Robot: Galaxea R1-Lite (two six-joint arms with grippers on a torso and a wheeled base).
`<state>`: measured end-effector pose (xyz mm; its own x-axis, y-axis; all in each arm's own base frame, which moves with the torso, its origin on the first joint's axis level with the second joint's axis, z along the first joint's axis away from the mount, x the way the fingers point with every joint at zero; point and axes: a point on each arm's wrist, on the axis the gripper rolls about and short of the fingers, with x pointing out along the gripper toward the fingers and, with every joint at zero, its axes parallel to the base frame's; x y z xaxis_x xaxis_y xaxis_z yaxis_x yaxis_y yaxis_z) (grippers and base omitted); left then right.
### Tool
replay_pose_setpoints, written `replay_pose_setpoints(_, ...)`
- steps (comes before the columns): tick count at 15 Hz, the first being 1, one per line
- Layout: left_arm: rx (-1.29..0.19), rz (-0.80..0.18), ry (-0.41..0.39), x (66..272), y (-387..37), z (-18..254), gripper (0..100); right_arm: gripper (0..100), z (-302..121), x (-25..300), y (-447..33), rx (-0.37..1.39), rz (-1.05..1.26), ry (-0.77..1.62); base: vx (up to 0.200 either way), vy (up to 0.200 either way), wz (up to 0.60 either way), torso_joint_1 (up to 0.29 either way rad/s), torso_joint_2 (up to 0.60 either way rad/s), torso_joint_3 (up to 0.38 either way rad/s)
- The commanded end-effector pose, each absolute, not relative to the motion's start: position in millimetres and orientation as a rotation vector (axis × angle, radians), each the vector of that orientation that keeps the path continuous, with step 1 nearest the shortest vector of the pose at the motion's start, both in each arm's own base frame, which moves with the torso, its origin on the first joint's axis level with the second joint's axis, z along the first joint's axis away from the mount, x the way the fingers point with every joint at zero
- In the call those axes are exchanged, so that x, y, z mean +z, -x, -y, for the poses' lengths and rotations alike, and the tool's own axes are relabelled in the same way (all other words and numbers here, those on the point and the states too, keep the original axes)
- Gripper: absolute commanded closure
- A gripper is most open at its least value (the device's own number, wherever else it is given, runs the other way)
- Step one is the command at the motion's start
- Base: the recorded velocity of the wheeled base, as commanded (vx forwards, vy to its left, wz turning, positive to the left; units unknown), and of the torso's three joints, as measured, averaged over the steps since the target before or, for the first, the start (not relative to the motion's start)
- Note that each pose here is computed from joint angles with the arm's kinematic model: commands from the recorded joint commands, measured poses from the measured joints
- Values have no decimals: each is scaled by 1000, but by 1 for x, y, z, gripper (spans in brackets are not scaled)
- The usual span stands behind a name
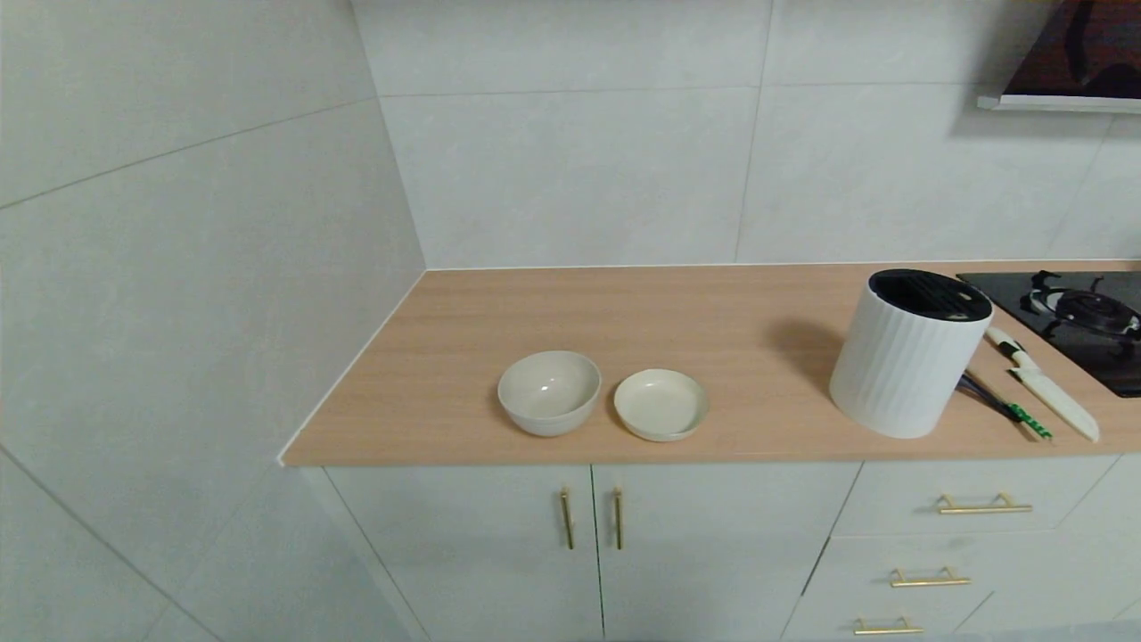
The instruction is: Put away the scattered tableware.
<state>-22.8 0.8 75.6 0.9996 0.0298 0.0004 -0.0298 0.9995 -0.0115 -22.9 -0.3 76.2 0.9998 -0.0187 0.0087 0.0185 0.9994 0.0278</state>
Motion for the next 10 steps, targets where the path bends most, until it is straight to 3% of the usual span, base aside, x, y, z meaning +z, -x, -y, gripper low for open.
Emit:
replay_pose_setpoints(1,31,0,12,75,23,-1,0,0,0,76,23,-18,8,-28,0,200,0,-2,2,2)
replay_pose_setpoints(2,31,0,12,75,23,-1,0,0,0,76,23,-18,8,-28,0,200,0,-2,-7,2)
replay_pose_setpoints(10,31,0,12,75,23,-1,0,0,0,76,23,-18,8,-28,0,0,0,0,0,0)
